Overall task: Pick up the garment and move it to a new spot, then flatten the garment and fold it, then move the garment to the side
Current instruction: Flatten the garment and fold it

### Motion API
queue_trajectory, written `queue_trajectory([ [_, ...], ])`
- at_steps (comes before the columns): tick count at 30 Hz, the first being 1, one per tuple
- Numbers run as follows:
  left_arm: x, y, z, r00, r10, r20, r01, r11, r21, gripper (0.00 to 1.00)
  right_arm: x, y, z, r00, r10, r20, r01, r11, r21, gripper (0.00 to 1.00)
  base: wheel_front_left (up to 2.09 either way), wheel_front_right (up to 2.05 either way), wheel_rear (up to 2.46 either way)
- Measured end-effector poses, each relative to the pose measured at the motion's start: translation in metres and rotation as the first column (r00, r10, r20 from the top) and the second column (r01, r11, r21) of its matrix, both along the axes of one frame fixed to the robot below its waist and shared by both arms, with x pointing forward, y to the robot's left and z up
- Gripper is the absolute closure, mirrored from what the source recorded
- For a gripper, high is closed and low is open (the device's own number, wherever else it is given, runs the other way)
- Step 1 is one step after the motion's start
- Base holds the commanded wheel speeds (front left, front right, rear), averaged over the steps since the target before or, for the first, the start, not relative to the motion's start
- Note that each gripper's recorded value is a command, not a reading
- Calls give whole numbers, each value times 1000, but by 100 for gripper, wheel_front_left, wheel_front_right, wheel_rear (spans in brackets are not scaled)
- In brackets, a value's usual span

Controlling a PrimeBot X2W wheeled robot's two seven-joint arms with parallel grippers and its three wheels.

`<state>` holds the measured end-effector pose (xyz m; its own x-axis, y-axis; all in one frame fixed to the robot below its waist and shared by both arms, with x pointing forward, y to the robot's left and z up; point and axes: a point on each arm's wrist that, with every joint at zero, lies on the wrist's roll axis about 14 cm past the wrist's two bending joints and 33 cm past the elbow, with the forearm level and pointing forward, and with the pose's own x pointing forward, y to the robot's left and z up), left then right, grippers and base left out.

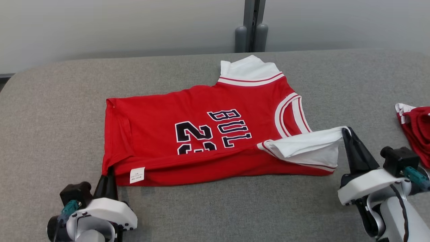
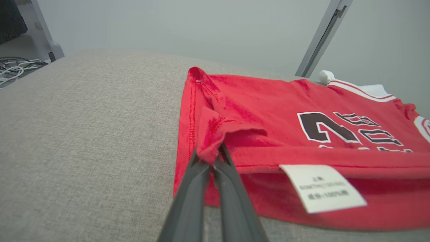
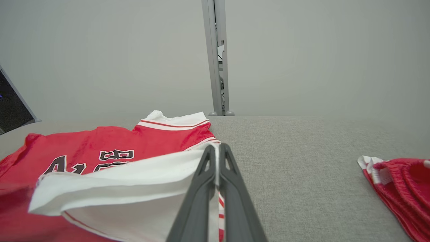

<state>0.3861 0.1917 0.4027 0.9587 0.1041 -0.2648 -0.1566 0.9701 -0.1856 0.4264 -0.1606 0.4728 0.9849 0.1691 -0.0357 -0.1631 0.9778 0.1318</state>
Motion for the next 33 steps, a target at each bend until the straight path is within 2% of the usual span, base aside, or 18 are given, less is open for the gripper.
queue_trajectory([
  [11,34,-1,-28,995,17,-94,-17,1000,1,100,53,13,-23,998,42,-54,-45,998,-54,100,0,0,0],
  [17,38,1,-34,994,24,-110,-22,1000,14,100,63,19,-32,995,59,-76,-65,996,-67,100,0,0,0],
  [18,38,2,-34,993,25,-111,-23,1000,15,89,64,20,-33,995,62,-78,-68,995,-68,100,0,0,0],
  [19,38,3,-34,993,28,-112,-26,1000,16,56,67,21,-34,995,64,-77,-69,995,-70,91,0,0,0],
  [20,39,3,-34,994,28,-110,-26,999,19,0,68,23,-34,995,64,-77,-69,995,-68,58,0,0,0],
  [21,40,3,-33,994,27,-106,-25,999,19,0,69,24,-35,995,64,-80,-69,995,-68,0,0,0,0],
  [28,50,5,-13,999,31,-34,-29,999,42,0,75,22,-26,998,44,-48,-46,997,-58,0,0,0,0],
  [33,41,10,-8,998,59,-15,-58,997,43,0,67,14,-22,999,11,-36,-12,999,-37,0,0,0,0],
])
